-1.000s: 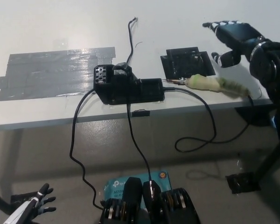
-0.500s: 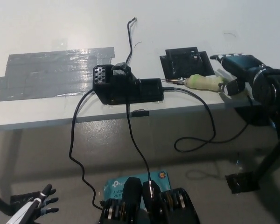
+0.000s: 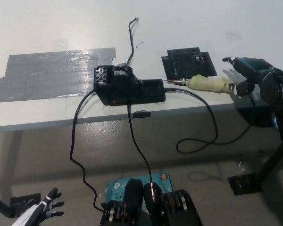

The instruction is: The robot uses its right hand to grab and lift the soldering gun kept on the middle of the table and puts it in its base

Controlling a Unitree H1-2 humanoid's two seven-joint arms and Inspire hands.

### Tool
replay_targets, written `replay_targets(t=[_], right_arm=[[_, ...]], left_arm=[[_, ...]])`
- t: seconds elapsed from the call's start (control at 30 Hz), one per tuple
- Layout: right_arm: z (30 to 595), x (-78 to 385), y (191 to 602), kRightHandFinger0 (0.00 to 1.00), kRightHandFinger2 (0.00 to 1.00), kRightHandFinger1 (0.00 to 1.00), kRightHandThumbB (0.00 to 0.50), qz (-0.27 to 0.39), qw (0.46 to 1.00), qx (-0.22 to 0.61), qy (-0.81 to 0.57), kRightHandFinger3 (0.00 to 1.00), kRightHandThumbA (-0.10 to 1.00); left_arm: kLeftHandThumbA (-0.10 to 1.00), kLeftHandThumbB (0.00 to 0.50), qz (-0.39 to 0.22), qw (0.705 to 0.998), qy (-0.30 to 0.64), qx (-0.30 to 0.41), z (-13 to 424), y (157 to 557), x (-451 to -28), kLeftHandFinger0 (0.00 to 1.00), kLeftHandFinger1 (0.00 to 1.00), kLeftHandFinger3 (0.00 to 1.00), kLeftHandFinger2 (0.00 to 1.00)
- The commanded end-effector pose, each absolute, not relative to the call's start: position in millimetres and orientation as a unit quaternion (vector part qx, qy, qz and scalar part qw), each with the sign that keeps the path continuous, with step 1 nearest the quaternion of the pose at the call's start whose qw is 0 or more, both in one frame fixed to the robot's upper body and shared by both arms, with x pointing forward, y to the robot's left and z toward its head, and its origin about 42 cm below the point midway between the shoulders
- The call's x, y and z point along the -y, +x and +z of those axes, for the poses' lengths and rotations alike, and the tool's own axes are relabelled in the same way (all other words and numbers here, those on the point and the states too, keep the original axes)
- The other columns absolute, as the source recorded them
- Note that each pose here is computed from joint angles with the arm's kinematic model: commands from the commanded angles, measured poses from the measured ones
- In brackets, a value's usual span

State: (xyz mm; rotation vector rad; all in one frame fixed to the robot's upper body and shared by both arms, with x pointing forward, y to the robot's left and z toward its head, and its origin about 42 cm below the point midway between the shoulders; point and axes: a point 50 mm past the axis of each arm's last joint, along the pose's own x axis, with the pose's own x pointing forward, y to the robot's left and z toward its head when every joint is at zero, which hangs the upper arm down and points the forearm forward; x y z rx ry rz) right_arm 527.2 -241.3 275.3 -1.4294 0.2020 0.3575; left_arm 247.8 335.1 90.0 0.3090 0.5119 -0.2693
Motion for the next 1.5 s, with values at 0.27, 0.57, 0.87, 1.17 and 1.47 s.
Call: replay_targets(t=[0.27, 0.57, 0.87, 1.17, 1.47], right_arm=[[302.7, 238.6, 544.9, 1.0, 1.0, 1.0, 0.233, 0.111, 0.743, -0.045, -0.659, 1.0, 0.39], [279.3, 239.6, 542.7, 1.0, 1.0, 1.0, 0.236, 0.121, 0.732, -0.07, -0.667, 1.0, 0.37], [246.7, 227.0, 528.6, 1.0, 1.0, 1.0, 0.246, 0.163, 0.734, -0.087, -0.653, 1.0, 0.43], [234.4, 217.1, 522.5, 1.0, 1.0, 1.0, 0.238, 0.186, 0.731, -0.09, -0.65, 1.0, 0.44], [226.8, 220.2, 516.5, 1.0, 1.0, 1.0, 0.263, 0.2, 0.73, -0.112, -0.644, 1.0, 0.63]], left_arm=[[1.0, 0.163, -0.148, 0.945, 0.168, -0.237, 102.4, 254.2, -331.7, 1.0, 0.92, 1.0, 0.98], [1.0, 0.148, -0.156, 0.943, 0.179, -0.231, 105.3, 256.0, -327.1, 1.0, 0.93, 1.0, 1.0], [1.0, 0.141, -0.161, 0.941, 0.182, -0.237, 101.9, 248.2, -324.8, 1.0, 0.89, 1.0, 0.99], [1.0, 0.158, -0.164, 0.941, 0.179, -0.237, 102.3, 249.6, -324.8, 1.0, 0.92, 1.0, 1.0], [1.0, 0.174, -0.164, 0.941, 0.175, -0.237, 102.5, 247.2, -325.2, 1.0, 0.92, 1.0, 0.99]])
